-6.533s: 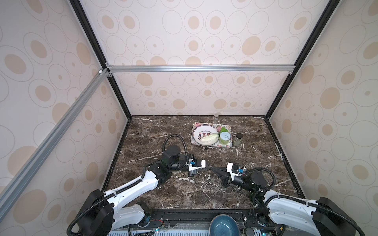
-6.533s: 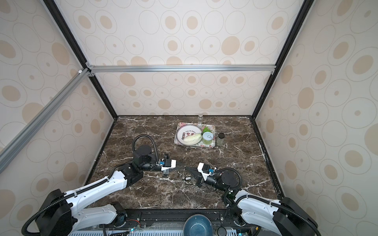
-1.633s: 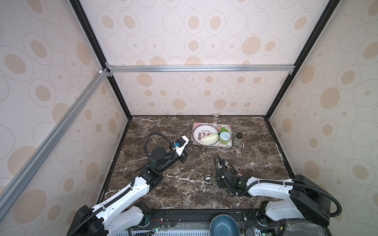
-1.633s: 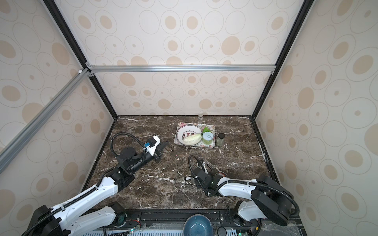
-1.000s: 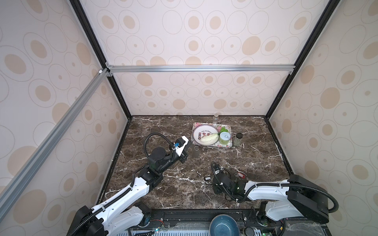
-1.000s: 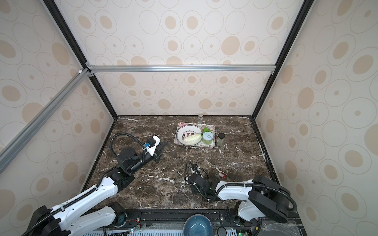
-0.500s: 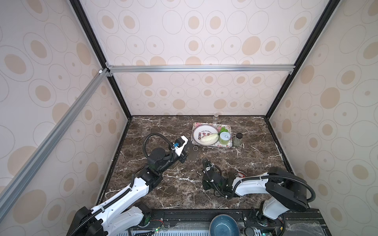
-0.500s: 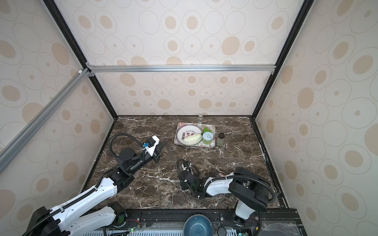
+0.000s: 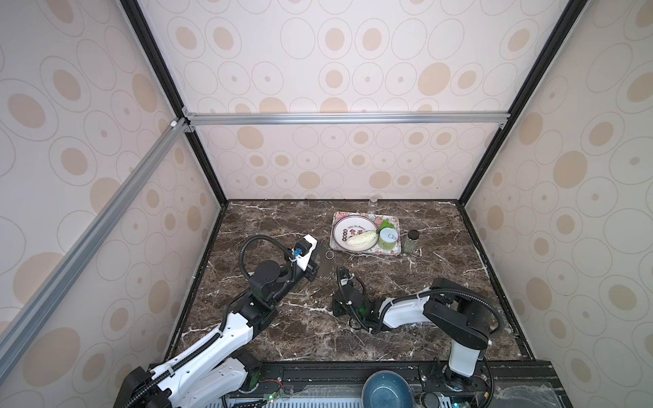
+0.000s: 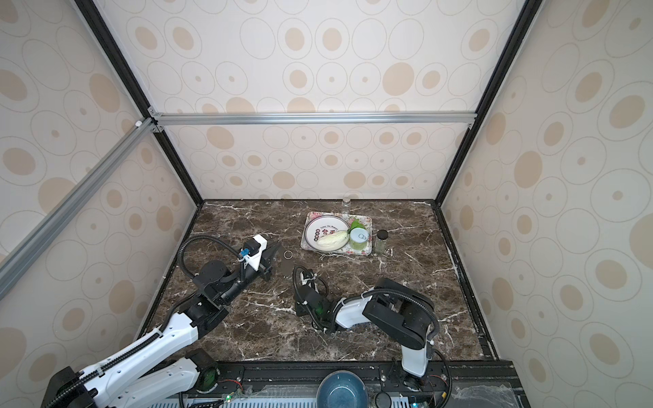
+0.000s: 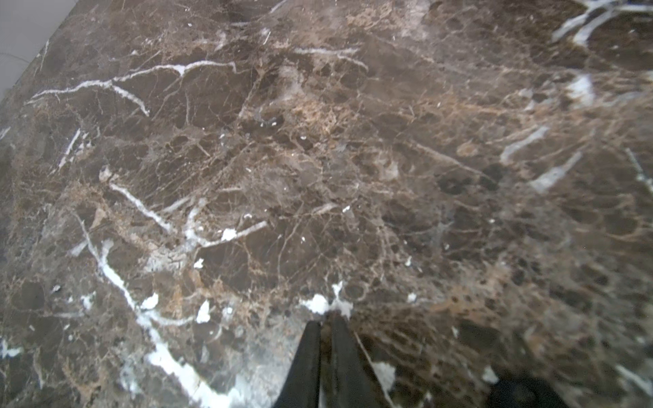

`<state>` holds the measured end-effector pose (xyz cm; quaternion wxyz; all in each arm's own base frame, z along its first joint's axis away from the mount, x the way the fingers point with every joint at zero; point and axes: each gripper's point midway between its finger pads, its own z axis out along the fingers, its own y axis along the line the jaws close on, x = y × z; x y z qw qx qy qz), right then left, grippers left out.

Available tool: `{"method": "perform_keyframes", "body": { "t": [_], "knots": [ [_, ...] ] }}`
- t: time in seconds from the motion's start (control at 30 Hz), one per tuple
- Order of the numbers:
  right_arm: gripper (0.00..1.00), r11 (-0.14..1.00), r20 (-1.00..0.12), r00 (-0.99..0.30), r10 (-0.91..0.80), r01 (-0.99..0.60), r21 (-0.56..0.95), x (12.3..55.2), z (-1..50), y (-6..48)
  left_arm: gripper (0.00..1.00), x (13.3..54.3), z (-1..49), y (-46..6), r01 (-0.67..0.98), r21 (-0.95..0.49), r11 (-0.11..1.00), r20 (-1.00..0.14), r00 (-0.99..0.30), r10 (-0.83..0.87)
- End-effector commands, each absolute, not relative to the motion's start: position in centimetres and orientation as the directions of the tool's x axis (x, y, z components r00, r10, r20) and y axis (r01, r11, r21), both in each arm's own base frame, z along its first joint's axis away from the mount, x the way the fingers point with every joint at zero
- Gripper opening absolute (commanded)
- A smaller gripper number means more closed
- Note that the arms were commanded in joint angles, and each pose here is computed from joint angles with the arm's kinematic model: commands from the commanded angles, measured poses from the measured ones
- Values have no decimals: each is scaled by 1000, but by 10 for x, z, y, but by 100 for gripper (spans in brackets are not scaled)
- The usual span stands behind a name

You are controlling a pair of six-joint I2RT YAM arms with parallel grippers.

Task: Attach keys to a key ring
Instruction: Rotate the key at the center of the table, then pick up the key from the center of the table.

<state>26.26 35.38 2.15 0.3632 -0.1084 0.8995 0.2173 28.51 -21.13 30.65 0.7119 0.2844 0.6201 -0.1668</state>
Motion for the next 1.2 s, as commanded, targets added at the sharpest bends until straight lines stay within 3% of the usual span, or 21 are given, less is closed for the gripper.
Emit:
{"method": "perform_keyframes", "body": {
  "t": [0.0, 0.3, 0.47, 0.67, 0.7, 0.77, 0.83, 1.17],
  "knots": [
    [13, 886, -673, -728, -128, -390, 253, 259, 6, 345, 0, 285, 330, -200, 542, 189, 819, -970, 235, 68],
    [23, 813, -824, -525, -214, -563, 148, 256, 89, 333, 0, 284, 332, -194, 521, 179, 835, -969, 242, 56],
    [29, 843, -860, -474, -191, -528, 104, 262, 110, 294, 0, 282, 333, -194, 522, 177, 834, -968, 246, 52],
    [33, 865, -851, -519, -77, -459, 202, 268, 98, 227, 0, 281, 332, -198, 544, 179, 820, -968, 247, 47],
    [37, 859, -846, -530, -57, -458, 229, 266, 96, 220, 0, 282, 332, -199, 547, 180, 818, -968, 246, 48],
    [59, 868, -852, -524, -2, -424, 258, 263, 91, 201, 0, 282, 331, -201, 553, 179, 814, -969, 243, 48],
    [66, 866, -866, -499, 31, -419, 272, 257, 90, 188, 0, 282, 331, -201, 554, 181, 813, -968, 244, 49],
    [65, 846, -878, -479, 5, -466, 258, 242, 77, 176, 0, 283, 329, -204, 562, 182, 807, -969, 241, 52]
  ]
}}
